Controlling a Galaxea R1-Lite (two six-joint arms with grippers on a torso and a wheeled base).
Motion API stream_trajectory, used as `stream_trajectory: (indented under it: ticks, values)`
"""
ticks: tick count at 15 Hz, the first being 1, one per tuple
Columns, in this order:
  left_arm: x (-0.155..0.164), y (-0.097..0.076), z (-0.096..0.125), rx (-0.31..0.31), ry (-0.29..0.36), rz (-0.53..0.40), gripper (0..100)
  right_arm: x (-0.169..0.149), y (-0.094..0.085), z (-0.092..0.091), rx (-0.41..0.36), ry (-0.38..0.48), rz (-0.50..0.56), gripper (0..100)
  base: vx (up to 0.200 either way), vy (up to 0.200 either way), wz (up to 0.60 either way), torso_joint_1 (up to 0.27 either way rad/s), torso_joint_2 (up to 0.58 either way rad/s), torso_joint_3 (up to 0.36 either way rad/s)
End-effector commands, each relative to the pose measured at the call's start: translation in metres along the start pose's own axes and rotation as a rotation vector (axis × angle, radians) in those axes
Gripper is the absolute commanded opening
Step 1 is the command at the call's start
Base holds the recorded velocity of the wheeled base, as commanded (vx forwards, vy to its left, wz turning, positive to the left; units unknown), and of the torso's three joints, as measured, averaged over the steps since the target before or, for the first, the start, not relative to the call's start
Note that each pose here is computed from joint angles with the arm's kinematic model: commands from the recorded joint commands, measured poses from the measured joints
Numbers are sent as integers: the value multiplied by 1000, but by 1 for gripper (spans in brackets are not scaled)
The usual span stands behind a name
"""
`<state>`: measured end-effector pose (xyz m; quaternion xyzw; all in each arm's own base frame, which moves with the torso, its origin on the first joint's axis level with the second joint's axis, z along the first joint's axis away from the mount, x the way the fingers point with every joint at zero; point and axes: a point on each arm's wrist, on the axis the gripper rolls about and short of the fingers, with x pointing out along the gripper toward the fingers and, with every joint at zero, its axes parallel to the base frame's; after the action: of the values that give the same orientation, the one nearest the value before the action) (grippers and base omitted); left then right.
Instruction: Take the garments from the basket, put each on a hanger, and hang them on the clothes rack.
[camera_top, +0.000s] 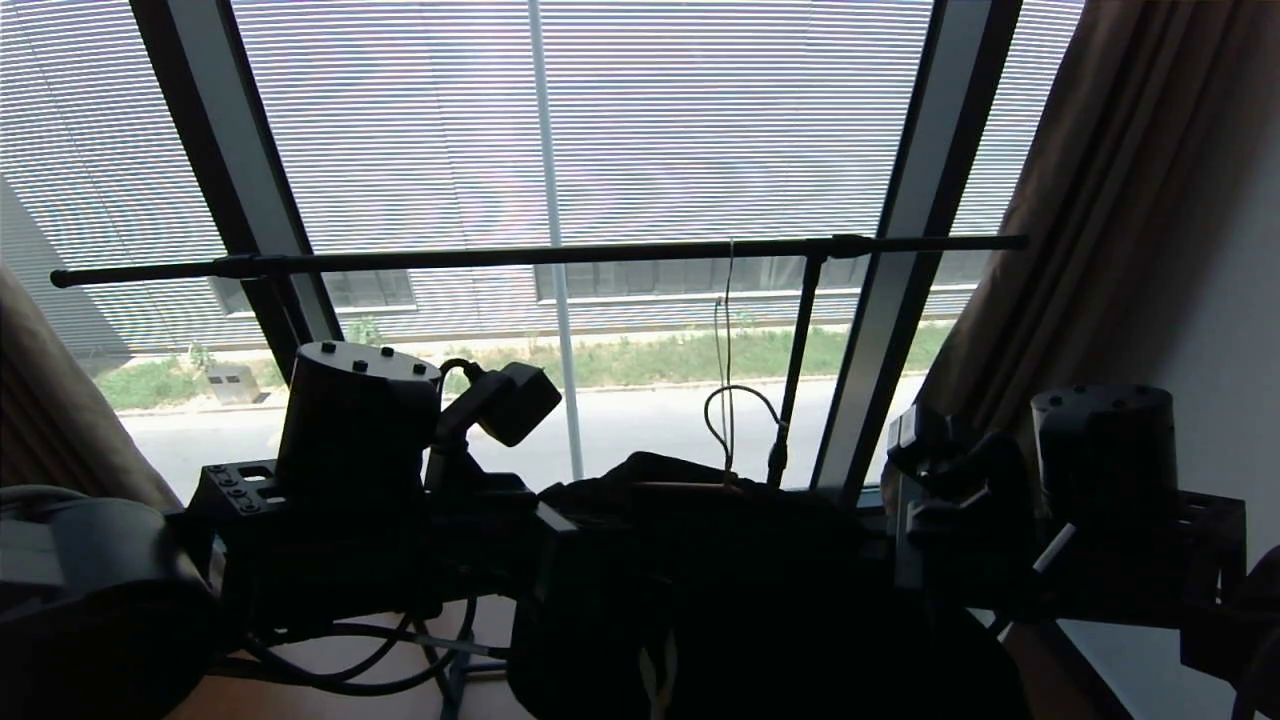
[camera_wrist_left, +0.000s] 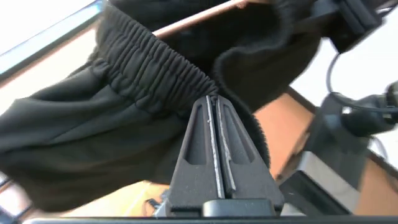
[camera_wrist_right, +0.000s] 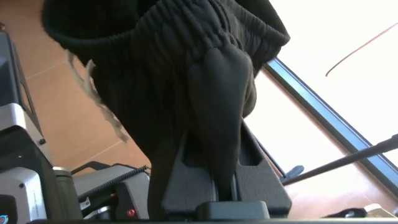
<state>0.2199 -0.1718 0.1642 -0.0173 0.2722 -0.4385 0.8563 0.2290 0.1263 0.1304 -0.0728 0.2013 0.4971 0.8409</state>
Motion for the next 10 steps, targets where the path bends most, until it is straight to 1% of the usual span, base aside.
stream_trajectory:
  ticks: [1, 3, 6, 8, 10]
  values:
    - [2, 4, 0, -4, 2, 13, 0, 0, 1, -4, 3, 3, 10, 0, 0, 0, 0, 0, 0, 0]
    - [0, 6, 0, -7, -3, 22, 0, 0, 1, -4, 1, -1, 14, 0, 0, 0, 0, 0, 0, 0]
    - [-3, 6, 1, 32, -12, 36, 0, -1, 3, -7, -14, -33, 62, 0, 0, 0, 0, 0, 0, 0]
    - [-11, 4, 4, 67, -34, 50, 0, -2, 5, -10, -41, -79, 92, 0, 0, 0, 0, 0, 0, 0]
    - [-19, 4, 2, 110, -43, 59, 0, 0, 4, -11, -50, -106, 93, 0, 0, 0, 0, 0, 0, 0]
